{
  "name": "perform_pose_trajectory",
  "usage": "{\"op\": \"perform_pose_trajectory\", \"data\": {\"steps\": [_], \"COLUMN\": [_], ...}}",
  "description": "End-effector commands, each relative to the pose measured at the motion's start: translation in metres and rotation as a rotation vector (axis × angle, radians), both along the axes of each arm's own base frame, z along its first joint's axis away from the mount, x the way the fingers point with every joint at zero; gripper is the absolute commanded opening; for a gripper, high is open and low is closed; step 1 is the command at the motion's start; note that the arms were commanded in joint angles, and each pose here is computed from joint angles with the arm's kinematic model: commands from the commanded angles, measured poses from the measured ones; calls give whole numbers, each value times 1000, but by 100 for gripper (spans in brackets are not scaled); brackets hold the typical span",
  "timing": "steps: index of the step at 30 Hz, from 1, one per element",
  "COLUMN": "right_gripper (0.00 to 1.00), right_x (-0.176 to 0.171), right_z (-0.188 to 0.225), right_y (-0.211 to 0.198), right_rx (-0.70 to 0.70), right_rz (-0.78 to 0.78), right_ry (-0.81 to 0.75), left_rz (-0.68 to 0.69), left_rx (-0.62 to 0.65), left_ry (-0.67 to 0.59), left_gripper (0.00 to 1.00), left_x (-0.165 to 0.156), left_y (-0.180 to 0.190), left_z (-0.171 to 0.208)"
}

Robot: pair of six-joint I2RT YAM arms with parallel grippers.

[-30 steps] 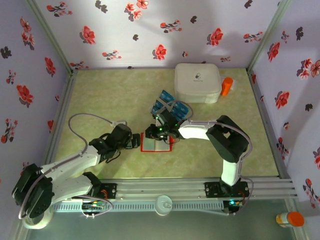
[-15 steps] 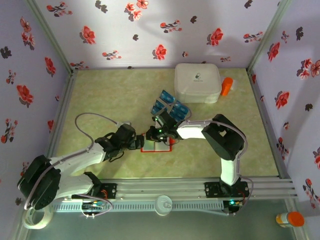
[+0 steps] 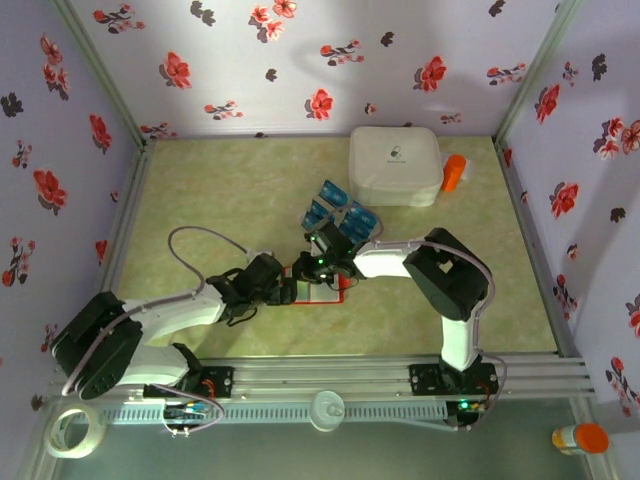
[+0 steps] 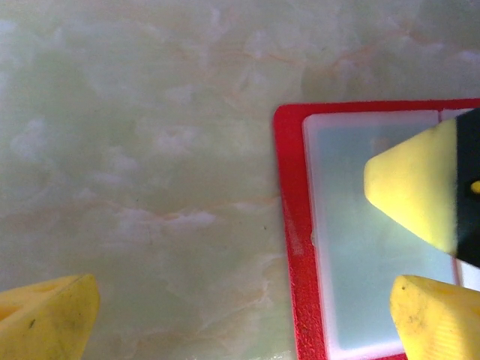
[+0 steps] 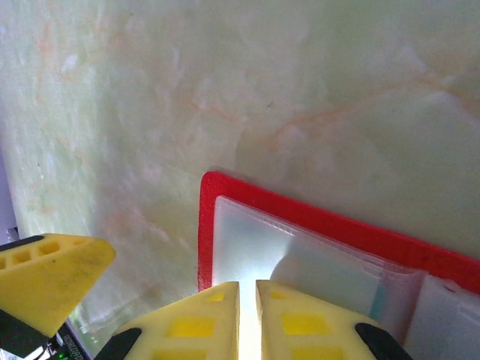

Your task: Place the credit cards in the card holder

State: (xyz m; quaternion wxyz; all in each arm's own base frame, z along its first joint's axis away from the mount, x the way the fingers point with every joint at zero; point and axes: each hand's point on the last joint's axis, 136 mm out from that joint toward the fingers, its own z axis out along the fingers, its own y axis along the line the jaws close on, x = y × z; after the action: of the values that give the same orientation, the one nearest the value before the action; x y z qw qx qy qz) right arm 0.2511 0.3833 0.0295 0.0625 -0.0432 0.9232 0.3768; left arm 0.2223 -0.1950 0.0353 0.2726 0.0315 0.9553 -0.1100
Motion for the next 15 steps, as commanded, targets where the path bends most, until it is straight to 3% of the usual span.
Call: {"op": "perform_pose_trajectory", "data": {"steps": [1, 15], "right_gripper": [14, 16], "right_x": [2, 7], "right_z": [0, 16], "right_y": [0, 5], "right_rx": [7, 35], "right_rz": [-5, -4], "right_ry": [7, -6], "left_rz": [0, -17], "left_rx": [31, 115], "left_ry": [-23, 1], "left_gripper": [100, 100], "left_x": [3, -3], "left_y": [-1, 5], "left_z": [0, -19]}}
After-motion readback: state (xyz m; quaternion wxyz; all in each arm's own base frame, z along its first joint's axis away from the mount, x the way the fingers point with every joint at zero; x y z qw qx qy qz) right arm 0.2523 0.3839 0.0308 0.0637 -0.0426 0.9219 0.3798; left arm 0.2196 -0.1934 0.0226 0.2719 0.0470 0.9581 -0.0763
